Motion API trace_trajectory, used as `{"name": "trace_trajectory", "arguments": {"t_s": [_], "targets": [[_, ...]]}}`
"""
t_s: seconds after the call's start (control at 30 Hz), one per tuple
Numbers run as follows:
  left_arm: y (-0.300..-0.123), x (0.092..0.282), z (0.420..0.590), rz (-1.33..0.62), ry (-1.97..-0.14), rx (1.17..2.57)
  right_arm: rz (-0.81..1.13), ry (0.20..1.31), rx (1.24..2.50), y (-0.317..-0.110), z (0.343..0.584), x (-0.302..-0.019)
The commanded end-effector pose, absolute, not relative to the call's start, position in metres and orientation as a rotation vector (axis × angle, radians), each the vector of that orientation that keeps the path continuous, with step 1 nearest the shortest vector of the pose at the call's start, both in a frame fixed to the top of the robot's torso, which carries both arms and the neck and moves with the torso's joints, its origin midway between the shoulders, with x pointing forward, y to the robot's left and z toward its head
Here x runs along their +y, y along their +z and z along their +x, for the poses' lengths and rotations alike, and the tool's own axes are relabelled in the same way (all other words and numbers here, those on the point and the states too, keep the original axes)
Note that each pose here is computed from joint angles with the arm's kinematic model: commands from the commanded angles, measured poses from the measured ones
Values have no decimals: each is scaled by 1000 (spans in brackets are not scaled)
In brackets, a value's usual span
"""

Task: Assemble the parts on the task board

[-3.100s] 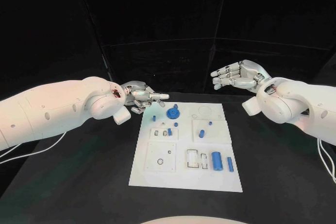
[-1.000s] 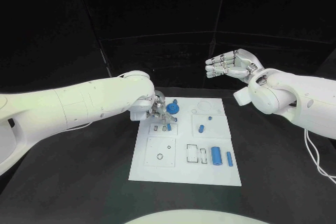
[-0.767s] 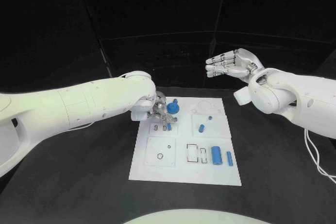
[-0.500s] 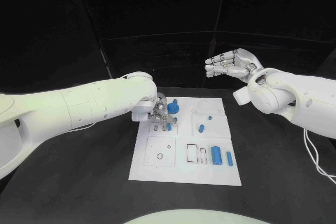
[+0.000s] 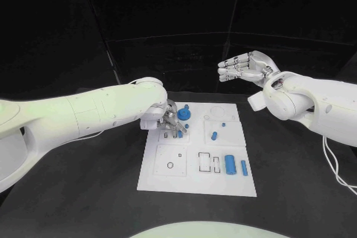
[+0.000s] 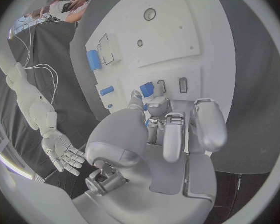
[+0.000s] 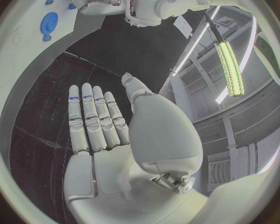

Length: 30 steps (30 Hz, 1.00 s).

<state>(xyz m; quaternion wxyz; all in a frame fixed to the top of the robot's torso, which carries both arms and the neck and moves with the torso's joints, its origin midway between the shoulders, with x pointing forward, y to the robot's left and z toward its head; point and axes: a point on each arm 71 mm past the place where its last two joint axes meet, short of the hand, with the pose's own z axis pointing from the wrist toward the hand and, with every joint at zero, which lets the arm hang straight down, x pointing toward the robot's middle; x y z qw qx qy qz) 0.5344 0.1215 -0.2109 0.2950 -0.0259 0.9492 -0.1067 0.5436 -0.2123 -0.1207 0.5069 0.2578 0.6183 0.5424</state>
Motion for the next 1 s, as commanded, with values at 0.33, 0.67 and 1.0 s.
{"name": "trace_trajectory", "arguments": {"t_s": [0.33,0.67,1.0], "targets": [[-214,118,533,-51,-272,2545,615,1306,1482,-119,544,-210],[-214,116,532,-62,-289,2544,615,1308,1489,-119,545,-208],[-214,116,531,-93,-308,2533,617,1308,1499,-120,545,-207]]}}
